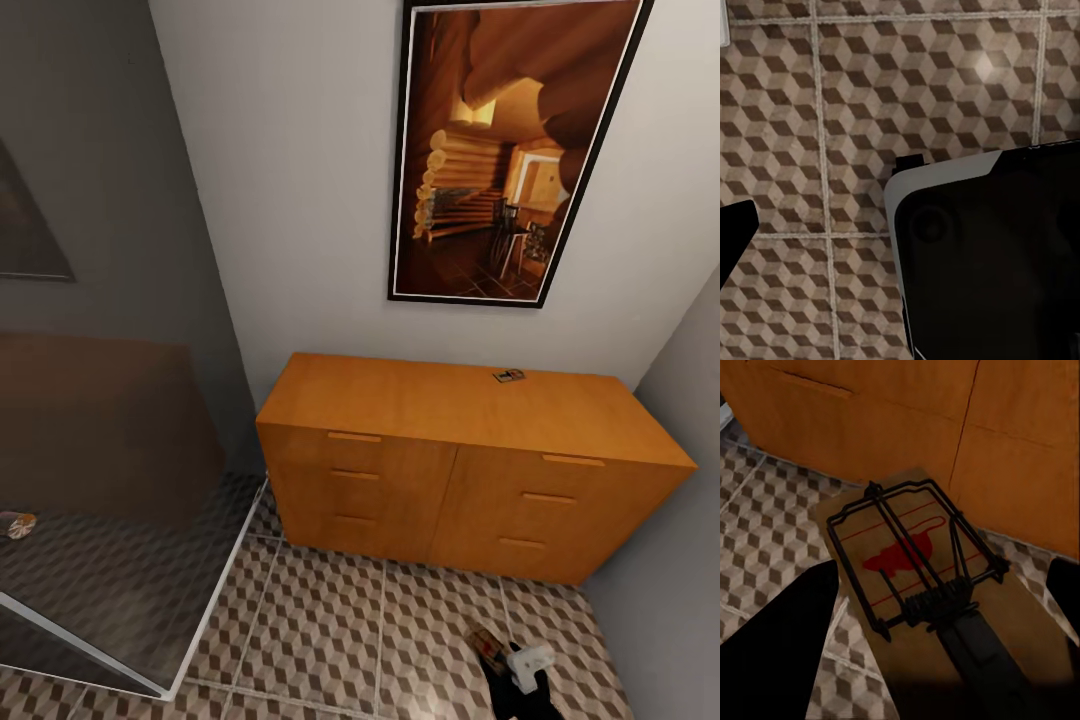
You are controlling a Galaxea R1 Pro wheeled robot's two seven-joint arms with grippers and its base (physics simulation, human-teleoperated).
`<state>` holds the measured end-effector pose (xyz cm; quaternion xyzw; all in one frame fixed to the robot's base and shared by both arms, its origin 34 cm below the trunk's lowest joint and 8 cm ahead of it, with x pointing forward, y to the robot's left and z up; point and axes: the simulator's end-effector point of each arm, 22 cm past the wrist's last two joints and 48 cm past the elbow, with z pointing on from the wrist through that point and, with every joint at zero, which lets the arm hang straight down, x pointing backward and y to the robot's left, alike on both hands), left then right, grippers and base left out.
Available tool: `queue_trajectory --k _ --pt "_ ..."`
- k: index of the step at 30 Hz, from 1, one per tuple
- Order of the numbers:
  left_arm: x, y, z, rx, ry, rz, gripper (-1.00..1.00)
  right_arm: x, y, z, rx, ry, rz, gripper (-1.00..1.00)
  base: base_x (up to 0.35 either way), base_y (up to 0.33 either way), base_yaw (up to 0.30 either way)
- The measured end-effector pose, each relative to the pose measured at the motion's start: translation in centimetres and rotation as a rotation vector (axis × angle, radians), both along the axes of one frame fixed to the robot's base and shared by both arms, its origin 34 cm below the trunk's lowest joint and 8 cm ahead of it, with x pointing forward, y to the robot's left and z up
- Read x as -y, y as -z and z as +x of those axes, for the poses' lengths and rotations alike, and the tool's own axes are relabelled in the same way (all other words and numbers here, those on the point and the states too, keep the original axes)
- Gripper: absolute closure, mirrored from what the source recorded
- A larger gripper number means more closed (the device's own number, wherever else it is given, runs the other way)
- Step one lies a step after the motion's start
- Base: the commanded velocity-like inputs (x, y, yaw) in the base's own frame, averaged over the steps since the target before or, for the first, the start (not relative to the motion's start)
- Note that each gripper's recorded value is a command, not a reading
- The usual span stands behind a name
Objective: Take the four mousetraps from the cabinet in the bathroom and place them on the bathroom floor. Make sure all four end up on the same floor surface, and ensure that at least two of them are either under or directly next to the same bathroom sink.
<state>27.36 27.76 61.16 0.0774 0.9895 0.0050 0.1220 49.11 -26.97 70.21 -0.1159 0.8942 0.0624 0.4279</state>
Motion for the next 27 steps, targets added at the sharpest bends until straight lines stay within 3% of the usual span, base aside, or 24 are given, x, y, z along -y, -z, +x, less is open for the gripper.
queue_trajectory --k 5,8,11,21,27 --pt "0.0 0.0 0.0 0.0 0.0 0.0 -1.0 1.9 0.4 -1.5 -0.002 0.175 0.037 1.0 0.0 0.0 0.0" --pt "-0.1 0.0 0.0 0.002 0.0 0.002 -1.0 1.7 0.7 -2.1 -0.006 0.268 0.056 1.0 0.0 0.0 0.0" --pt "-0.1 0.0 0.1 0.005 -0.001 0.003 -1.0 1.6 0.8 -2.3 -0.006 0.32 0.044 1.0 0.0 0.0 0.0" --pt "0.0 -0.1 0.6 0.017 -0.012 0.012 -1.0 -0.4 1.0 -2.4 -0.011 0.355 0.055 1.0 0.0 0.0 0.0" --pt "1.4 -0.8 4.4 0.113 -0.056 0.08 -1.0 -0.6 1.0 -2.5 -0.012 0.355 0.056 1.0 0.0 0.0 0.0"
